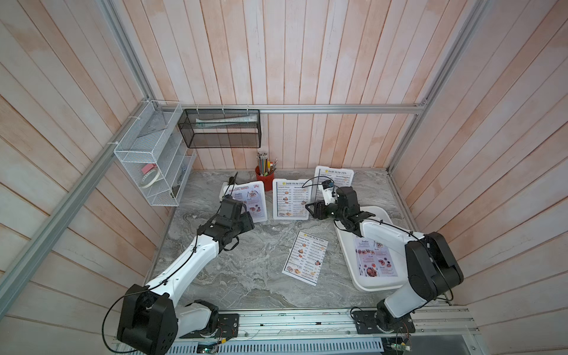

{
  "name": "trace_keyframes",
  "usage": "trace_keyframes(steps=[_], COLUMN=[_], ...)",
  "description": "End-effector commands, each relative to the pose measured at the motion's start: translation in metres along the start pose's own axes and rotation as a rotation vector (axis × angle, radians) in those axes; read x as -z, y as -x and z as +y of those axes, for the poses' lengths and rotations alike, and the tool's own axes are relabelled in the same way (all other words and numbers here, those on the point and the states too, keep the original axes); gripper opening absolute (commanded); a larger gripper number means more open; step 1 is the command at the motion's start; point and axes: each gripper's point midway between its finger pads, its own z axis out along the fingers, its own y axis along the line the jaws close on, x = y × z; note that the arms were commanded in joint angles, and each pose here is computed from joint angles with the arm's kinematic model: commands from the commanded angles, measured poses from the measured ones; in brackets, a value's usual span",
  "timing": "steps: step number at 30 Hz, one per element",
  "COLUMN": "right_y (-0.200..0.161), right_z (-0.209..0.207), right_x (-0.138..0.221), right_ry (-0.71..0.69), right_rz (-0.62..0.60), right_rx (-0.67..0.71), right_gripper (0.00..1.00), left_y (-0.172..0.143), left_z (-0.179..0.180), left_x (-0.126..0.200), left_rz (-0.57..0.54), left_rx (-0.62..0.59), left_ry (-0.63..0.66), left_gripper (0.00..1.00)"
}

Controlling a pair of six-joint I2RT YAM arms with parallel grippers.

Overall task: Replace the menus in the menu holders
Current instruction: Adjust the menu holder at the center of the board.

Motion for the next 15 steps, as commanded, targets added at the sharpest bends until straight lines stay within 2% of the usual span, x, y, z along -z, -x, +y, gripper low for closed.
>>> trace_keyframes(steps=[1, 5, 8, 10, 15], right_y=[0.021, 0.028, 0.03, 0.028, 0.021], right_z=[0.002, 0.001, 0.004, 0.006, 0.013], right_x=[-0.006, -0.014, -0.014, -0.012, -0.005], right_ry=[0.055, 0.07, 0.079, 0.083, 0.092], right_rz=[-0.057, -0.056, -0.06, -0.062, -0.063], right_rx=[0.028, 0.039, 0.039, 0.031, 0.019], right_gripper=[0.63, 0.64, 0.64, 0.64, 0.64], left_y=[-0.01, -0.005, 0.014, 0.038, 0.111], left_z=[0.001, 0.006, -0.008, -0.023, -0.046], left_x=[0.006, 0.011, 0.021, 0.033, 0.06], left_rz=[0.037, 0.014, -0.021, -0.066, -0.218], left_rx=[-0.019, -0.017, -0.03, -0.046, -0.113], left_ry=[-0.018, 0.013, -0.018, -0.045, -0.007], left_gripper=[0.7, 0.72, 0.72, 0.72, 0.84])
